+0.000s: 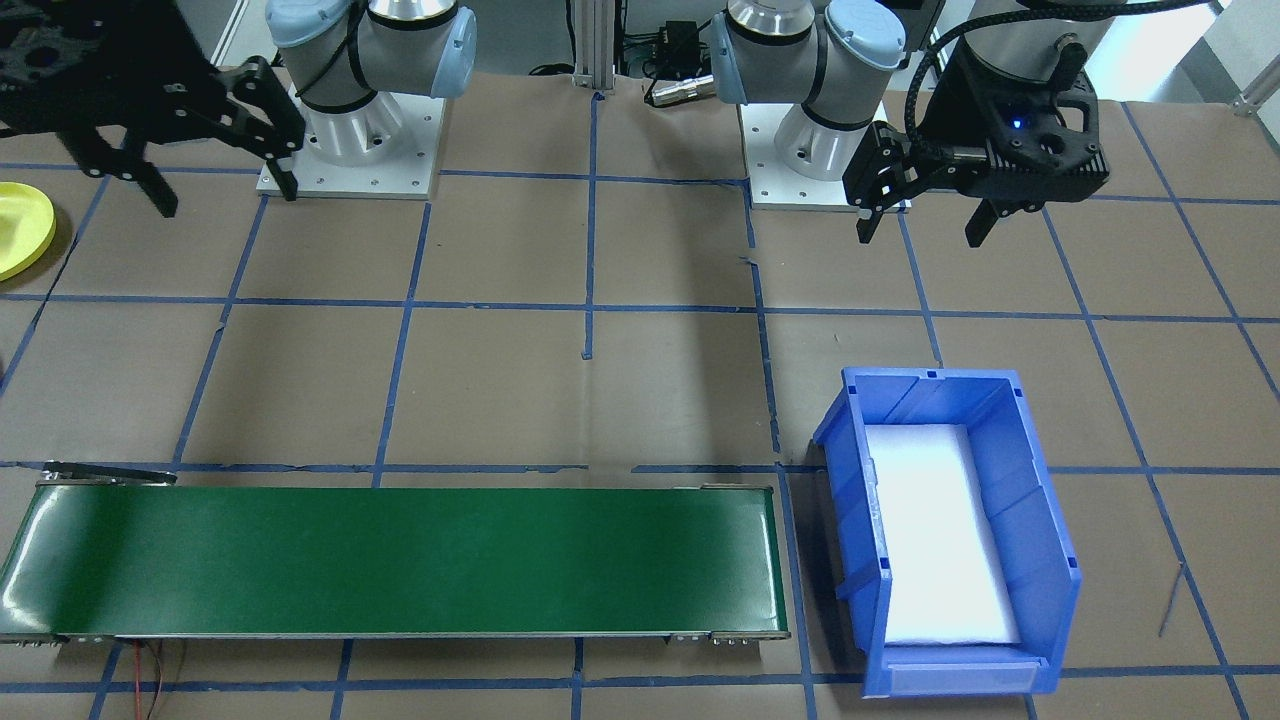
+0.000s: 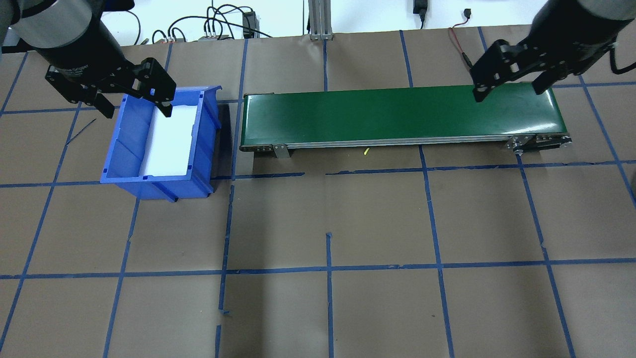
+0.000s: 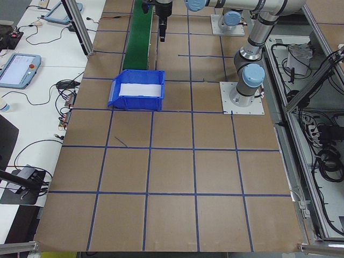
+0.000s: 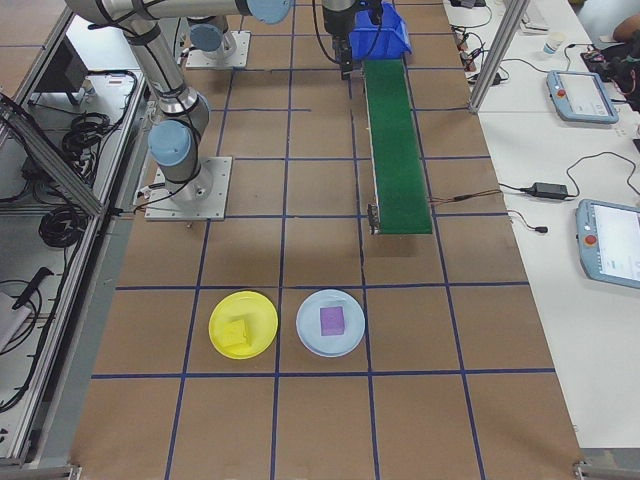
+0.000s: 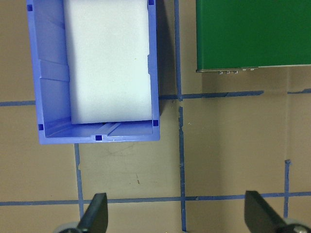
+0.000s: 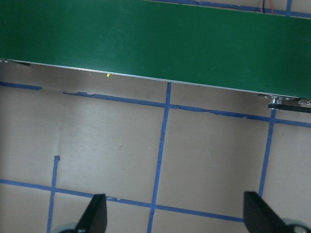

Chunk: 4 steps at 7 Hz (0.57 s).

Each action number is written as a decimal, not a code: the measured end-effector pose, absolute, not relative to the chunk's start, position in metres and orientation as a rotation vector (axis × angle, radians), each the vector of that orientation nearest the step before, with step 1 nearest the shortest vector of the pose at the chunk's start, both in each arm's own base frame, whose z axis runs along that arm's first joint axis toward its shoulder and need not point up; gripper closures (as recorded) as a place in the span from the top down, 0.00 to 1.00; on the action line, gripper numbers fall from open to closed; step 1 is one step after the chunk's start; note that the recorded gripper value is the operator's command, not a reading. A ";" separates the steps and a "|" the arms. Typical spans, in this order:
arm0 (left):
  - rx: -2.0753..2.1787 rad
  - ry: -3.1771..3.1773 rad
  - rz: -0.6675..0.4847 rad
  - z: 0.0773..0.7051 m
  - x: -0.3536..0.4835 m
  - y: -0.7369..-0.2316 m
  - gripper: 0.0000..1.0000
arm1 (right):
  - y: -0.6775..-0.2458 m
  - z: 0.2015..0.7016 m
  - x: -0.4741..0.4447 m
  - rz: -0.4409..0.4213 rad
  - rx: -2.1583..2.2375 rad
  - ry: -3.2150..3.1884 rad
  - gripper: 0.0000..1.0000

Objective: Move block left to right into plate

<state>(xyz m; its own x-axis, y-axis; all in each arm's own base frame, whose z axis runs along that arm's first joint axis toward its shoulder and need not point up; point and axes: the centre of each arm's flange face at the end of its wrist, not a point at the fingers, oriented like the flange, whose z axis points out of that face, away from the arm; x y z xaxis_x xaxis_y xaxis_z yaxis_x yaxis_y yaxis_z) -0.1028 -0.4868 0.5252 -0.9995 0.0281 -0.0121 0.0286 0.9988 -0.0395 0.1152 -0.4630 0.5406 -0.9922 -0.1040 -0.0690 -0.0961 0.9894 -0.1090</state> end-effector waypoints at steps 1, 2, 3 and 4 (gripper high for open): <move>0.044 3.129 -0.062 0.525 -0.103 -0.487 1.00 | -0.454 0.537 0.150 -0.141 -0.052 3.083 1.00; 0.043 3.129 -0.062 0.525 -0.102 -0.487 1.00 | -0.448 0.534 0.169 -0.120 -0.010 3.128 1.00; 0.043 3.129 -0.062 0.525 -0.102 -0.487 1.00 | -0.445 0.532 0.177 -0.082 0.000 3.159 1.00; 0.043 3.129 -0.062 0.525 -0.102 -0.487 1.00 | -0.446 0.534 0.180 -0.053 0.002 3.172 1.00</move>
